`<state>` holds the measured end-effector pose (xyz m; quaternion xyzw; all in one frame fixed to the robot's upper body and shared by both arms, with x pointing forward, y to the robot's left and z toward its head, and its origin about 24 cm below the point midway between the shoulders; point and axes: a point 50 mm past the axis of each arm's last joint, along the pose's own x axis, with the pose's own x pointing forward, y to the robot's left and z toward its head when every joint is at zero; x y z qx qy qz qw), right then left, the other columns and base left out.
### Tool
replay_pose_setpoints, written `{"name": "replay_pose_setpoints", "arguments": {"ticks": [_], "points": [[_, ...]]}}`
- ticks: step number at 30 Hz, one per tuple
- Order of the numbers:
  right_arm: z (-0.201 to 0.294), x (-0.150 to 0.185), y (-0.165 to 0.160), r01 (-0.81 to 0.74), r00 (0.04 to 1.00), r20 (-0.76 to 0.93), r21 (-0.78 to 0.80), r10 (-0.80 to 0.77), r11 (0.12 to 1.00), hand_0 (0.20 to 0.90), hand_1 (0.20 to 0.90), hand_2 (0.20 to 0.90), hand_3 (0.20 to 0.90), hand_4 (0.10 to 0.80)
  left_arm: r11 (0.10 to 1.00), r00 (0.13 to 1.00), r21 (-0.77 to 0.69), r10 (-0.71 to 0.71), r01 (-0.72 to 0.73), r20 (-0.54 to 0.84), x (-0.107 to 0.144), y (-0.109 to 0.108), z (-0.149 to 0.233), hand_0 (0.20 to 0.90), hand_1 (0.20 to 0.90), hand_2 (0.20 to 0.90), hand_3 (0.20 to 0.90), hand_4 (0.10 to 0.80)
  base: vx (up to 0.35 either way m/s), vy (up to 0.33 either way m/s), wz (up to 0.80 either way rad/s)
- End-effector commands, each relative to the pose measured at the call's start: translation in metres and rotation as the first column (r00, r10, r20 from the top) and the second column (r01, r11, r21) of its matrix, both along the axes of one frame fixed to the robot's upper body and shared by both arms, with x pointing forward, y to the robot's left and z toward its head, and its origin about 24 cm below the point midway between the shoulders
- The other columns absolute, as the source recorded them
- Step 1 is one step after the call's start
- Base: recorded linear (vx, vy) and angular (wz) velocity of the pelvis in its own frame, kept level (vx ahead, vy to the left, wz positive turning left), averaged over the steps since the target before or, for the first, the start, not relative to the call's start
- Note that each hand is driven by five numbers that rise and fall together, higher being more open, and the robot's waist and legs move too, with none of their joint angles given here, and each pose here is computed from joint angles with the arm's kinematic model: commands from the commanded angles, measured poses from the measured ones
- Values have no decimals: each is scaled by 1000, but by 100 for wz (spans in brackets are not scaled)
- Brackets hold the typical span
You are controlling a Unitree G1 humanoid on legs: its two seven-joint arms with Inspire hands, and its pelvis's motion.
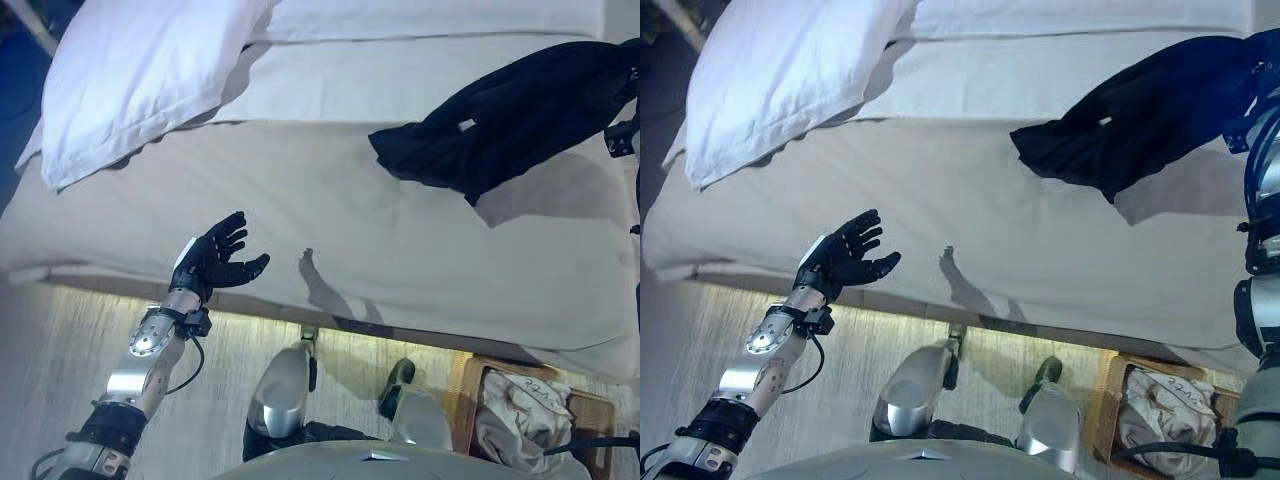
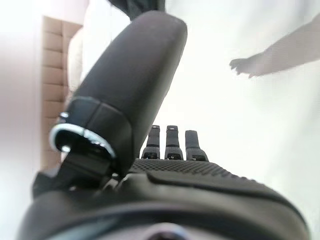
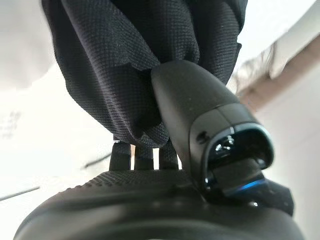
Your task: Pick up the clothes from the bed and place them into the basket
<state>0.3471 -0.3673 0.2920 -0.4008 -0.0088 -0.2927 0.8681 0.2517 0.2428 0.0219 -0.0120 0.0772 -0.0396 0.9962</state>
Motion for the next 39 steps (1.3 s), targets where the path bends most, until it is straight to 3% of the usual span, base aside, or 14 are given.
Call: {"name": "replay_pose_setpoints", "arguments": {"ticks": [1, 29, 39], "points": [[25, -23, -10, 14, 995, 103, -162, 3, 987, 300, 300, 300, 200, 100, 998, 999, 47, 36, -36, -3, -11, 8, -10, 900, 900, 900, 900, 800, 17, 11, -20], [52, -140, -83, 279, 917, 330, -126, -225, 952, 300, 300, 300, 200, 100, 990, 994, 101, 100, -97, -31, -2, 24, -25, 900, 900, 900, 900, 800, 17, 2, -29], [41, -157, -92, 269, 925, 307, -115, -223, 956, 300, 300, 300, 200, 100, 987, 992, 108, 122, -117, -42, 4, 25, -25, 900, 900, 900, 900, 800, -25, 4, -14]]}}
